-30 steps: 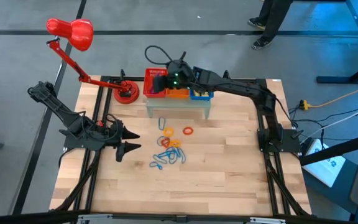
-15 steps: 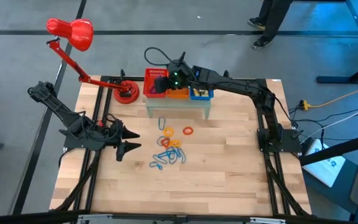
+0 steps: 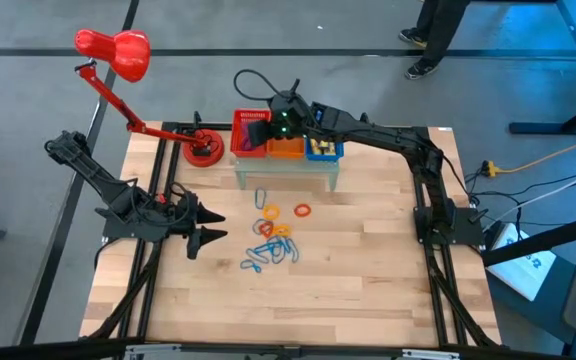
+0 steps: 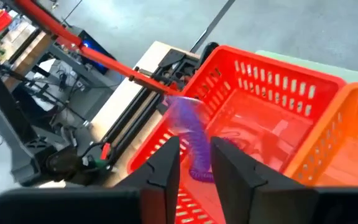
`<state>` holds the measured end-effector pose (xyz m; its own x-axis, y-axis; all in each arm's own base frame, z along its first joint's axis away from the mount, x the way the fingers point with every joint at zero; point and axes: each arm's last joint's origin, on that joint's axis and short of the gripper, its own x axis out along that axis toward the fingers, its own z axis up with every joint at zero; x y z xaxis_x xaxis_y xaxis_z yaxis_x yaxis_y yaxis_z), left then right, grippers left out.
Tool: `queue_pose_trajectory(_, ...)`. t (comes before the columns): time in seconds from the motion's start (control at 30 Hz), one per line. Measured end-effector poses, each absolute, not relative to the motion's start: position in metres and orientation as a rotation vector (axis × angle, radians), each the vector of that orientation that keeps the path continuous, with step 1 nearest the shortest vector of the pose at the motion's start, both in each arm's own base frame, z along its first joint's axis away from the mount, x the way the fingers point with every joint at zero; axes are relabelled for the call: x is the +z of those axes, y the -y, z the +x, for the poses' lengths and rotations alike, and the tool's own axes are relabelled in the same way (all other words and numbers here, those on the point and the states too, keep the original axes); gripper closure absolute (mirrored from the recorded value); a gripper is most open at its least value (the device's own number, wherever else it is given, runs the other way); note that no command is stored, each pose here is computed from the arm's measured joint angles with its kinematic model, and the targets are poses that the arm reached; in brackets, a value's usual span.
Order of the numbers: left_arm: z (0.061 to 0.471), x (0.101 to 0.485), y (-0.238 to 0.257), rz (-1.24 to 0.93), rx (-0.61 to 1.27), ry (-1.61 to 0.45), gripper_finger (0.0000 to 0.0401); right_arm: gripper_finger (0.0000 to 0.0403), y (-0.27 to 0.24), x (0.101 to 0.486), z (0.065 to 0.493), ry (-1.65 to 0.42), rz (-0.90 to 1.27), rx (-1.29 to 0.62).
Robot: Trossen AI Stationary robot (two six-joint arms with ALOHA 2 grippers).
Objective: Pick & Place Office Desk Supplies
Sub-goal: Put the violet spring keychain into the red bin on the shelf, then put the orange spring keychain into the red bin on the shelf
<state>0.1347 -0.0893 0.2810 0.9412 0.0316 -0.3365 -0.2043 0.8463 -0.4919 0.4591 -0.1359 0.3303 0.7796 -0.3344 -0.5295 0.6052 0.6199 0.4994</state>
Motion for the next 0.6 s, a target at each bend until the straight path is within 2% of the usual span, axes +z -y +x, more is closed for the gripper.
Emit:
queue_pose_trajectory(0.37, 0.135, 0.281, 0.089, -0.555, 0.125, -0.323, 0.0166, 0.0303, 0.126, 0.341, 0.456, -0.390, 0.706, -0.538)
queue_pose_trajectory(0.6, 0.135, 0.281, 0.090, -0.529, 0.104, -0.335, 0.0166, 0.0303, 0.044, 0.382, 0.447, -0.351, 0.650, -0.382)
